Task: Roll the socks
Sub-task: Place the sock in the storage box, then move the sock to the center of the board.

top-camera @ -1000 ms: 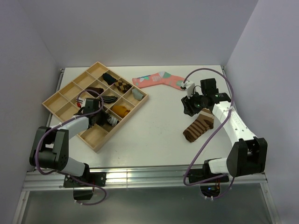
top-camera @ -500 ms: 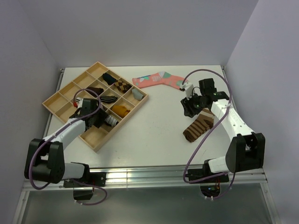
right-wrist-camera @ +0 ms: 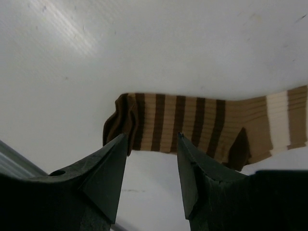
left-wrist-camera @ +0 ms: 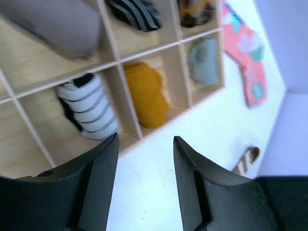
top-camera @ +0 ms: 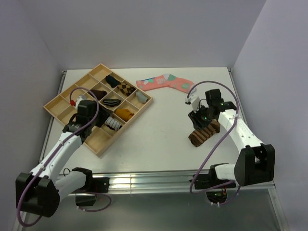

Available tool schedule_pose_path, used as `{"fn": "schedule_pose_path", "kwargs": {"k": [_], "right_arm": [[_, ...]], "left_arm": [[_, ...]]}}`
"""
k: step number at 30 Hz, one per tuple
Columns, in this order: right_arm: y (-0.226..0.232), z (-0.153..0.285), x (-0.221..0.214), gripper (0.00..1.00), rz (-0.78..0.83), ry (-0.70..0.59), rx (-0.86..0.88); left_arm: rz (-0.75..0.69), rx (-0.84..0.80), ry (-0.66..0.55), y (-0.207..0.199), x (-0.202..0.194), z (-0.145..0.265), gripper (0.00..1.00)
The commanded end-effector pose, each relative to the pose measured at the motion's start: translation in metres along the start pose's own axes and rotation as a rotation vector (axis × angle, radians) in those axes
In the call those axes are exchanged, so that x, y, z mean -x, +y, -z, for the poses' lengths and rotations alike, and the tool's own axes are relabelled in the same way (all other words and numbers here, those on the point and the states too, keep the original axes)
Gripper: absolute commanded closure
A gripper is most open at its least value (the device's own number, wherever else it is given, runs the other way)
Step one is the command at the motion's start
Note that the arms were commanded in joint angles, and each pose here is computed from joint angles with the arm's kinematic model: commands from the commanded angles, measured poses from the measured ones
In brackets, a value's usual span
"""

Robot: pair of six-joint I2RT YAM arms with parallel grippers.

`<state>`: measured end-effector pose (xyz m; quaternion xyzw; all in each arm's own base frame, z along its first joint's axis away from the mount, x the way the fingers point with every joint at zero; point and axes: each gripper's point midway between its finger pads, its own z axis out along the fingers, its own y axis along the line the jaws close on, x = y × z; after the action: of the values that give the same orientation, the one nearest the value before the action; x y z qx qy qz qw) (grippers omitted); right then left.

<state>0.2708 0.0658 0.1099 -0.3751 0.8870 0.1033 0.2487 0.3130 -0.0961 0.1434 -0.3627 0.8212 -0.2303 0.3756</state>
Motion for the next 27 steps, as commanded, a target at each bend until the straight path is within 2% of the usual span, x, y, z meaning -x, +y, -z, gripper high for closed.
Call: {"fn": "schedule_pose_path", "kwargs": {"k": [1, 4, 10, 16, 27], "right_arm": [[0.013, 0.002, -0.032, 0.47, 0.066, 0.081, 0.011], [0.022, -0.003, -0.051, 0.45, 0.074, 0.136, 0.037], [0.038, -0.003, -0.053, 0.41, 0.039, 0.163, 0.137], [0.038, -0.022, -0.064, 0.39, -0.004, 0.238, 0.166], [0.047, -0.032, -0.055, 0.39, -0.023, 0.253, 0.210]], "left_arm": [[-0.037, -0.147, -0.028, -0.044, 0.008, 0.028, 0.46], [-0.057, -0.204, -0.021, -0.061, -0.001, 0.038, 0.46], [-0.078, -0.267, 0.016, -0.079, -0.019, 0.042, 0.46], [-0.091, -0.292, 0.029, -0.085, -0.025, 0.043, 0.46], [-0.099, -0.299, 0.037, -0.083, -0.029, 0.042, 0.46]]}}
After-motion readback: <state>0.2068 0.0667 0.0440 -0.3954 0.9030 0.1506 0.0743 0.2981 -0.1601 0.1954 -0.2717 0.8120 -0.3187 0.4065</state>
